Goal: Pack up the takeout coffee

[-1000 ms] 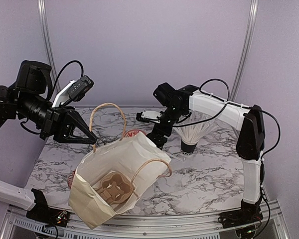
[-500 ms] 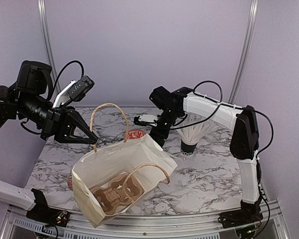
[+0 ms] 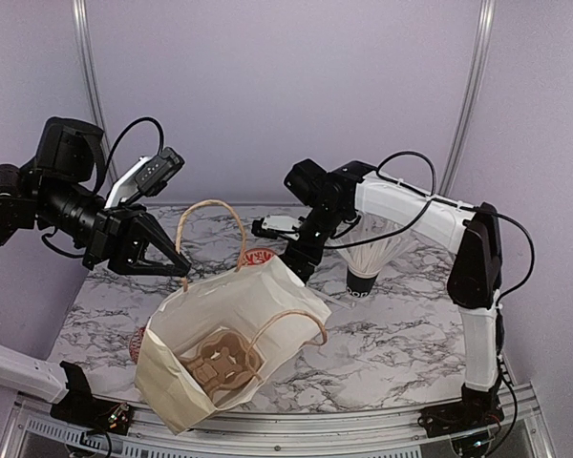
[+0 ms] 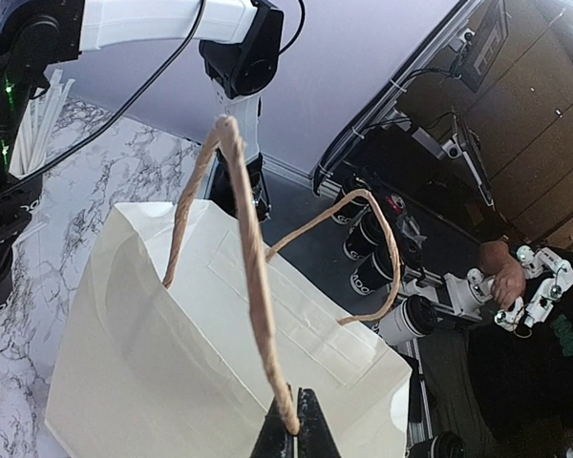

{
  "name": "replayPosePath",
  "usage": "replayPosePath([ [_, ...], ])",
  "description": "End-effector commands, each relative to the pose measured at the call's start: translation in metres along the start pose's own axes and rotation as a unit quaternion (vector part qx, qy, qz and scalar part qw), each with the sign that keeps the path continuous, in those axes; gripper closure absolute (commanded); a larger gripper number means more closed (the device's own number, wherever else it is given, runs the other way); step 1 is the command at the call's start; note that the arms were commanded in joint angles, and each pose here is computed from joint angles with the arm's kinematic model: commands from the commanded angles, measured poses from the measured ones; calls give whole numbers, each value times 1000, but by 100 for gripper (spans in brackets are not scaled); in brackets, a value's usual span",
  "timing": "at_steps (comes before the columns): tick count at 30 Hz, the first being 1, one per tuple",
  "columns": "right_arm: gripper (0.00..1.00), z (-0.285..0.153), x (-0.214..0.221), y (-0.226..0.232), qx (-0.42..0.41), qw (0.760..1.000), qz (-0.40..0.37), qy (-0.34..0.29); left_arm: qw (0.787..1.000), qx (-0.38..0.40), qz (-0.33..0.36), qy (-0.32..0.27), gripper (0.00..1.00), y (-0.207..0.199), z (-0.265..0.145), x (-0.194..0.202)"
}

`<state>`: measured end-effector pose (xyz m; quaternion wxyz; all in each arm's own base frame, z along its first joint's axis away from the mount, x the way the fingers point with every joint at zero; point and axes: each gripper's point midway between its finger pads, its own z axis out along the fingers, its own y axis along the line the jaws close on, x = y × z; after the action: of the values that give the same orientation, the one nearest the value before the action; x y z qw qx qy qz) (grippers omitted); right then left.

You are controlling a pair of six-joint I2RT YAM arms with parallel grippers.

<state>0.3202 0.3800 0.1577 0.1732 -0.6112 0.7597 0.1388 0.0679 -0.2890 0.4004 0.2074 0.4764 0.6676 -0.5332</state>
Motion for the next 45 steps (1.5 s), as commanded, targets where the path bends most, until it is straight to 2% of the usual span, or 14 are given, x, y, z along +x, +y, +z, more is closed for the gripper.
replayPosePath([
  [1,34,-61,-31,28,-20,996,-20,-82,1000,1,4,8,100,6,7,-1],
  [9,35,-110,-16,63,-34,990,-56,-128,1000,12,-8,27,100,19,22,-3],
  [15,35,-122,31,67,1,993,-49,-108,999,22,-6,44,100,36,42,-14],
  [21,34,-147,83,43,22,993,-1,-113,996,63,16,62,100,47,66,-23],
  [26,34,-151,117,44,35,996,-3,-84,992,98,33,70,100,47,83,-31],
  [32,34,-138,157,61,37,999,-20,-35,990,105,60,79,100,45,82,-33],
  [35,34,-119,184,62,40,999,-17,8,991,62,52,104,100,69,85,-20],
  [38,35,-104,206,64,36,998,-11,48,990,-27,31,137,100,116,90,-7],
  [42,35,-95,218,69,29,998,-11,62,967,-174,27,185,100,182,87,4],
  [45,35,-94,219,70,31,998,-15,58,952,-234,43,193,92,206,81,0],
])
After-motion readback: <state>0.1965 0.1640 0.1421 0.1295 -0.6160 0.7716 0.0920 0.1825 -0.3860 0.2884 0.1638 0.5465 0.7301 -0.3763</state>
